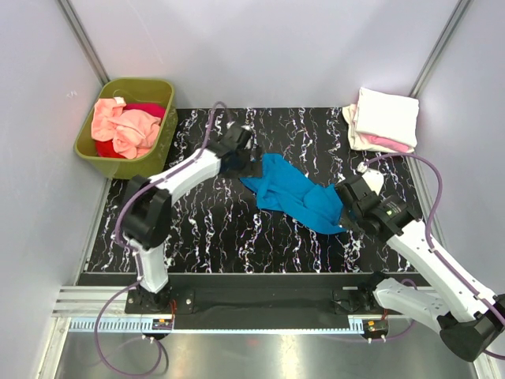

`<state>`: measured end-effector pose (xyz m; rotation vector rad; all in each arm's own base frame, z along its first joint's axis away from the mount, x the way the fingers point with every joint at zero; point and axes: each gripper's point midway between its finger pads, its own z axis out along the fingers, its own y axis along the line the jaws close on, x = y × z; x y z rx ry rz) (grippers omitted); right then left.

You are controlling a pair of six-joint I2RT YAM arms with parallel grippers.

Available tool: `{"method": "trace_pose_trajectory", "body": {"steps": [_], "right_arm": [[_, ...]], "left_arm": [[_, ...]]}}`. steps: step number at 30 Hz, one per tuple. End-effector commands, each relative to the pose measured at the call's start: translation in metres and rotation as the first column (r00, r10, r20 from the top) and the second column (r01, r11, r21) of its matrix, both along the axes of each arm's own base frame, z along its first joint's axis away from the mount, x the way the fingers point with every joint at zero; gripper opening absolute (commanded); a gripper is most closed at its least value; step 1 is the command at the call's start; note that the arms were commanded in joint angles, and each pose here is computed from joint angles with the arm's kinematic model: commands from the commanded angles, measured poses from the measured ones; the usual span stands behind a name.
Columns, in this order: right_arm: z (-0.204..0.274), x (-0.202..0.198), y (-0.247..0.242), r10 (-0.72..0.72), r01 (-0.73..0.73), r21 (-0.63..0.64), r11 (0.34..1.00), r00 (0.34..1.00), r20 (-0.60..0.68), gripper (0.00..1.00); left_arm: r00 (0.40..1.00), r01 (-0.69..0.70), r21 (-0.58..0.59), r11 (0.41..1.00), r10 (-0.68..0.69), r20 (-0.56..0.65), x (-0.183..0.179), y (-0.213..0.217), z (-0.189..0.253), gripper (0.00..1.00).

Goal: Fold and stack the t-shirts
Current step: Flatten the tshirt out

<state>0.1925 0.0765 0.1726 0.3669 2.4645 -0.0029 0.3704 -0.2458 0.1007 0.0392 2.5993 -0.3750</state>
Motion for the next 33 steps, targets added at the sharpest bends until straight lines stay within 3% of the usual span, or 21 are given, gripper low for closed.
{"method": "trace_pose_trajectory", "body": {"steps": [1, 10, 23, 27, 33], "right_arm": [[0.011, 0.01, 0.01, -0.001, -0.002, 0.06, 0.998, 0.998, 0.057, 0.0], [0.008, 0.011, 0.015, 0.031, -0.035, 0.067, 0.997, 0.998, 0.051, 0.0], [0.008, 0.012, 0.015, 0.037, -0.04, 0.06, 0.997, 0.998, 0.054, 0.0], [0.006, 0.012, 0.015, 0.038, -0.041, 0.056, 0.998, 0.998, 0.049, 0.0], [0.005, 0.013, 0.016, 0.038, -0.041, 0.058, 0.997, 0.998, 0.048, 0.0]], "left_arm": [[0.995, 0.053, 0.021, 0.998, -0.054, 0.089, 0.033, -0.035, 0.015, 0.92], [0.991, 0.12, 0.055, 0.991, -0.123, 0.055, 0.07, -0.083, -0.02, 0.86], [0.989, 0.132, 0.131, 0.983, -0.14, 0.053, 0.073, -0.097, -0.035, 0.51], [0.988, 0.118, 0.185, 0.976, -0.134, 0.072, 0.069, -0.093, -0.032, 0.49], [0.986, 0.071, 0.313, 0.947, -0.114, 0.119, 0.068, -0.077, -0.026, 0.55]]}}
